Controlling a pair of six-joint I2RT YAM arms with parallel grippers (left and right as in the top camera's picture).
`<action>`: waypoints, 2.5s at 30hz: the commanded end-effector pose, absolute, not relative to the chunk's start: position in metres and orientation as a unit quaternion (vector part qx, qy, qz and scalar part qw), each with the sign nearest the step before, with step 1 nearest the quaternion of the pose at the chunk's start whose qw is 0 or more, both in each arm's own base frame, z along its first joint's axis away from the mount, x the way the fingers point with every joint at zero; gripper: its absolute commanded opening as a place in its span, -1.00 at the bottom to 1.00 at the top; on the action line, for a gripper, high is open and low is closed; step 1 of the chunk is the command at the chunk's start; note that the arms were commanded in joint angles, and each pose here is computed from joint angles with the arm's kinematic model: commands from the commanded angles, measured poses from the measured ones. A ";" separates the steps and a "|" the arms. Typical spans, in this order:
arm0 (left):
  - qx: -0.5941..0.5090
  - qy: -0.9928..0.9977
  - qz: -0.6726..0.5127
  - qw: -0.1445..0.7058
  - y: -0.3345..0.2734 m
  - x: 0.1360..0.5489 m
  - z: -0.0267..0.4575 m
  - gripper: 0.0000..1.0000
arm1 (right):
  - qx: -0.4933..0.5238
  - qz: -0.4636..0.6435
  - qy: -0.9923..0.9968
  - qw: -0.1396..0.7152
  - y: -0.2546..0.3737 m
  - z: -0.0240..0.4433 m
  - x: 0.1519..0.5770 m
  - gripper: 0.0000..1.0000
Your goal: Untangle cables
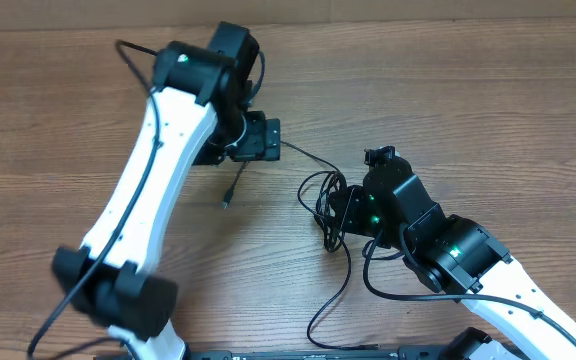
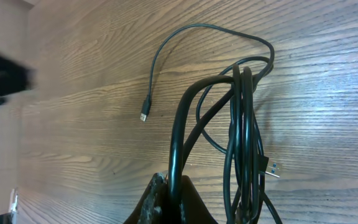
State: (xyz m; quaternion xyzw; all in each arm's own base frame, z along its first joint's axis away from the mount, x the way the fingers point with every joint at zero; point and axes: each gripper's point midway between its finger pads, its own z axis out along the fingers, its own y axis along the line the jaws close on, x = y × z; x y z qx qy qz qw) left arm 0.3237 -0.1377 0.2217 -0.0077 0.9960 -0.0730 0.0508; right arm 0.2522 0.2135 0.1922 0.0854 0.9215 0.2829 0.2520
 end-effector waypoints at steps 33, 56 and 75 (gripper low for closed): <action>0.090 0.911 -0.373 0.154 -0.206 0.260 0.172 1.00 | 0.156 0.315 0.906 0.237 0.215 0.202 0.254 -0.92; 0.137 0.916 -0.319 0.201 -0.205 0.269 0.166 0.53 | 0.079 0.470 0.846 0.241 0.267 0.261 0.255 -0.92; 0.013 0.973 -0.161 0.167 -0.160 0.304 0.091 -0.91 | 0.035 0.537 0.808 0.241 0.273 0.296 0.251 -0.92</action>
